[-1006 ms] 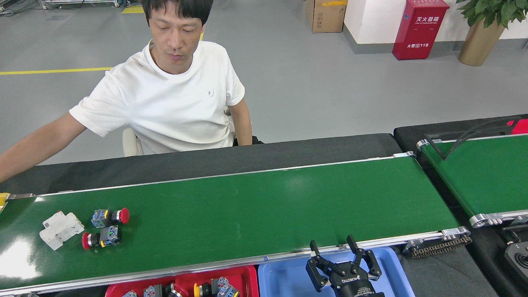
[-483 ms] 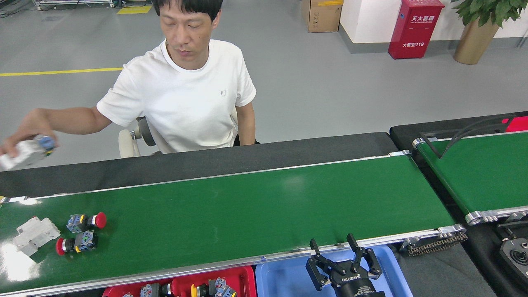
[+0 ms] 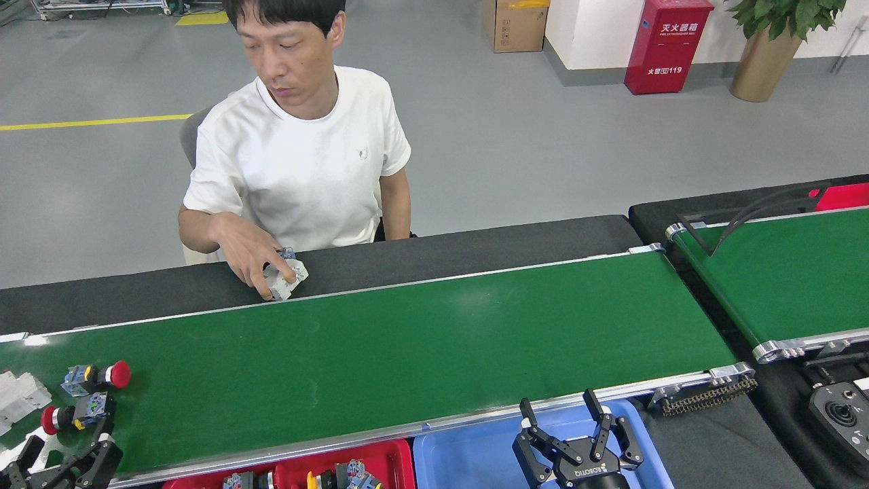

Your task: Pick switch part from conveyor to tray

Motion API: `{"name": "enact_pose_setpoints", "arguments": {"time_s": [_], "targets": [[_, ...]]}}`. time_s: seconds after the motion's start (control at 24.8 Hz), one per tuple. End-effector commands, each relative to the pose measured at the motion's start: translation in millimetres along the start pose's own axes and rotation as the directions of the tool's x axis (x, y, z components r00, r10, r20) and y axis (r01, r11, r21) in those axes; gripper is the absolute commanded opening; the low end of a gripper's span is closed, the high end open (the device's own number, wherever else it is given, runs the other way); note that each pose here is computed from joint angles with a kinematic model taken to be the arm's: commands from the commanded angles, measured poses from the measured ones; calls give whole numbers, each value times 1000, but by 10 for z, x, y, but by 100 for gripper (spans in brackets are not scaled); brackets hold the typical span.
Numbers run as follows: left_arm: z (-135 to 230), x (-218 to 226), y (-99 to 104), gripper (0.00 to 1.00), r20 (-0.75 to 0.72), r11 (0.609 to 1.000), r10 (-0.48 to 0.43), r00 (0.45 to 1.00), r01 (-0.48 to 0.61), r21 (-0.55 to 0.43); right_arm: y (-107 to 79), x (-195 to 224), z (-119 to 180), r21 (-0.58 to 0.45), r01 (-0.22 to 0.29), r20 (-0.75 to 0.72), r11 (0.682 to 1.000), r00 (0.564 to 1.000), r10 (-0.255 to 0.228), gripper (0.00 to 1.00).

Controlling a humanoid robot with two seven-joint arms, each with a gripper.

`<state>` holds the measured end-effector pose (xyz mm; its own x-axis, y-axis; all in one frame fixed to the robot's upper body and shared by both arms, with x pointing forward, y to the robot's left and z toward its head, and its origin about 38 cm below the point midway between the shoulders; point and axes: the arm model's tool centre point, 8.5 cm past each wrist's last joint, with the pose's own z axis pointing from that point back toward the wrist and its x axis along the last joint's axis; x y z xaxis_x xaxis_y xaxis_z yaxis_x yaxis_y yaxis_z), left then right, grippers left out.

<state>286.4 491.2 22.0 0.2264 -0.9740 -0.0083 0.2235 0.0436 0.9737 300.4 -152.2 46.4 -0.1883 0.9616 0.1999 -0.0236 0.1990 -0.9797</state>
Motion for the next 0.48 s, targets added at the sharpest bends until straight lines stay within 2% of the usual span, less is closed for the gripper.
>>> {"name": "enact_pose_setpoints", "arguments": {"time_s": [0.0,0.2,0.44], "targets": [[-82,-136,111,100,-24,1000,-14,1000,14,20,-74,-11,-7,-28,-3,0,1000,1000,3,98],[-259,-297,138,99,-51,1000,-22,998,21,-11,-151,-36,114,-41,-17,7,999,1000,17,98],[-364,-420,80,73,-63,999,-15,998,12,-45,-178,-120,138,-47,-23,-16,999,1000,22,98]]}}
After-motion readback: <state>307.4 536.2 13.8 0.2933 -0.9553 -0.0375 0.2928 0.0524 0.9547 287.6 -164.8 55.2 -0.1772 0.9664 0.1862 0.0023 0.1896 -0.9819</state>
